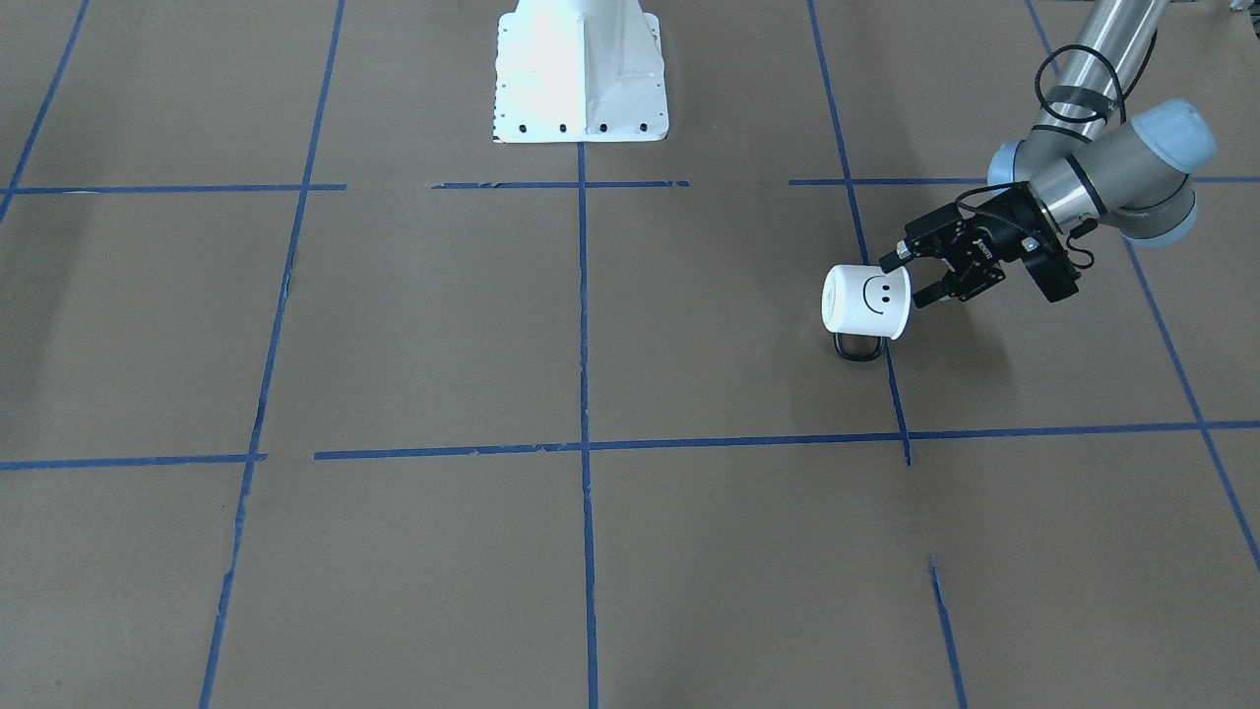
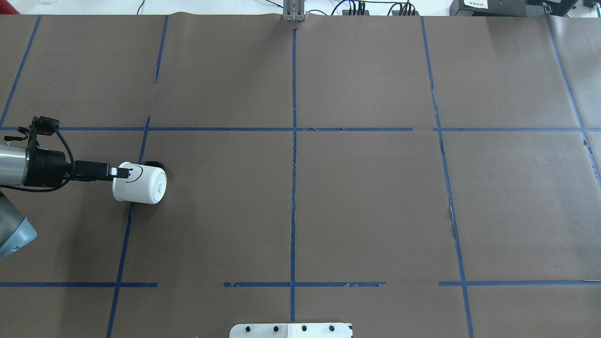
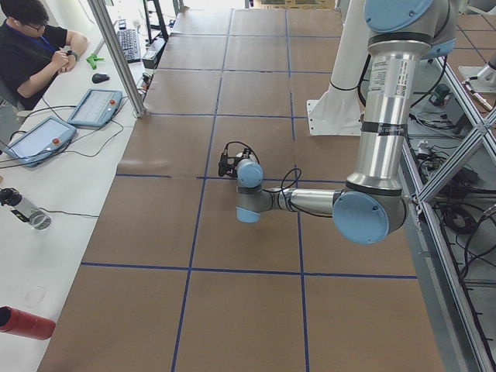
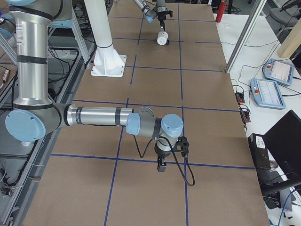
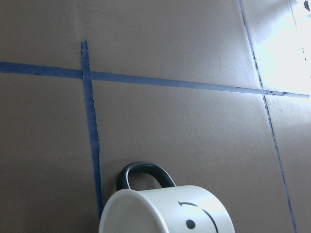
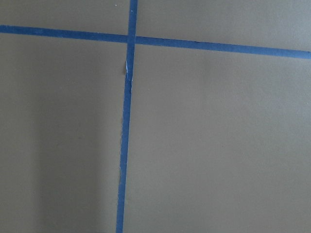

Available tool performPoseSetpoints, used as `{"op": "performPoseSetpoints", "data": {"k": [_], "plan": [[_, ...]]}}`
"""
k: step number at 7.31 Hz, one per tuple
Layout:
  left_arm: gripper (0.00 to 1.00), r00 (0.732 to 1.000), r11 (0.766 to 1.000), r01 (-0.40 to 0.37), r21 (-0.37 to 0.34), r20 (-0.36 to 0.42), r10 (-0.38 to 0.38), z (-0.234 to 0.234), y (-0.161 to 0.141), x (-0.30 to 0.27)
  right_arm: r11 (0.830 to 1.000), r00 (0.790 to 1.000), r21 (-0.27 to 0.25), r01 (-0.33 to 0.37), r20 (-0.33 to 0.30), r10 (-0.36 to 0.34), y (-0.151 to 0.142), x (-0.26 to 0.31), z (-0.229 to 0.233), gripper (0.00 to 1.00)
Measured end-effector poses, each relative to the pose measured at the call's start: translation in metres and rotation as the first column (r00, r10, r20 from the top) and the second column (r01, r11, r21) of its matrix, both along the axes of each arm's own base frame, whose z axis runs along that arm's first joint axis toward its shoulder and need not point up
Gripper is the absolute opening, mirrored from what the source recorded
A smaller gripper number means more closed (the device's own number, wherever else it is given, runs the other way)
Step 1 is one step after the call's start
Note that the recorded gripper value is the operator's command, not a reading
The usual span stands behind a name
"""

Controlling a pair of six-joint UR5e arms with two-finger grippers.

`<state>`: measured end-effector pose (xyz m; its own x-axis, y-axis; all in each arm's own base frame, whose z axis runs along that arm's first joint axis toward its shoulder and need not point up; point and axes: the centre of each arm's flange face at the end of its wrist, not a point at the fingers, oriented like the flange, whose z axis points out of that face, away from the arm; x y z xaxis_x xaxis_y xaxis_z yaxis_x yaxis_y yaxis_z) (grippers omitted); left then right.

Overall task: Flip mug
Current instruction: 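Move the left gripper in toward the white smiley mug lying on its side, then close the left gripper on the mug's rim and lift it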

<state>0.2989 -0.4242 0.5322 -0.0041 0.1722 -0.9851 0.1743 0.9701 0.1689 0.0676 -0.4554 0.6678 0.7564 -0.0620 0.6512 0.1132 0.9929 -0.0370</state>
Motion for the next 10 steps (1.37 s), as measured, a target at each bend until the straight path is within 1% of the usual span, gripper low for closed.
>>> {"op": "performPoseSetpoints", "data": {"k": [2, 3, 4, 5, 6, 8, 10], "plan": [[1.0, 1.0, 1.0, 0.01, -0.021, -0.021, -0.011, -0.001, 0.002, 0.015, 1.0, 1.0, 0.0, 0.0, 0.0, 0.0, 0.0, 0.0, 0.0, 1.0], [0.85, 0.999, 1.0, 0.004, -0.026, -0.037, -0.005, -0.005, 0.005, 0.021, 1.0, 1.0, 0.0, 0.0, 0.0, 0.0, 0.0, 0.0, 0.0, 1.0], [0.55, 0.998, 0.999, -0.003, -0.033, -0.055, 0.002, -0.01, 0.007, 0.028, 1.0, 1.0, 0.0, -0.001, 0.0, 0.001, 0.0, 0.0, 0.0, 1.0], [0.19, 0.998, 0.999, -0.012, -0.034, -0.068, 0.009, -0.014, 0.01, 0.033, 1.0, 1.0, 0.0, 0.0, 0.0, 0.0, 0.0, 0.0, 0.0, 1.0], [0.0, 0.996, 0.999, -0.035, -0.034, -0.079, 0.033, -0.019, 0.014, 0.036, 1.0, 1.0, 0.0, 0.0, 0.0, 0.0, 0.0, 0.0, 0.0, 1.0], [0.0, 0.987, 0.991, -0.122, -0.05, -0.112, 0.116, -0.038, 0.022, 0.036, 1.0, 1.0, 0.0, 0.0, 0.0, 0.0, 0.0, 0.0, 0.0, 1.0], [0.0, 0.978, 0.983, -0.163, -0.079, -0.142, 0.151, -0.06, 0.02, 0.039, 1.0, 1.0, 0.0, 0.0, 0.0, 0.0, 0.0, 0.0, 0.0, 1.0]]}}
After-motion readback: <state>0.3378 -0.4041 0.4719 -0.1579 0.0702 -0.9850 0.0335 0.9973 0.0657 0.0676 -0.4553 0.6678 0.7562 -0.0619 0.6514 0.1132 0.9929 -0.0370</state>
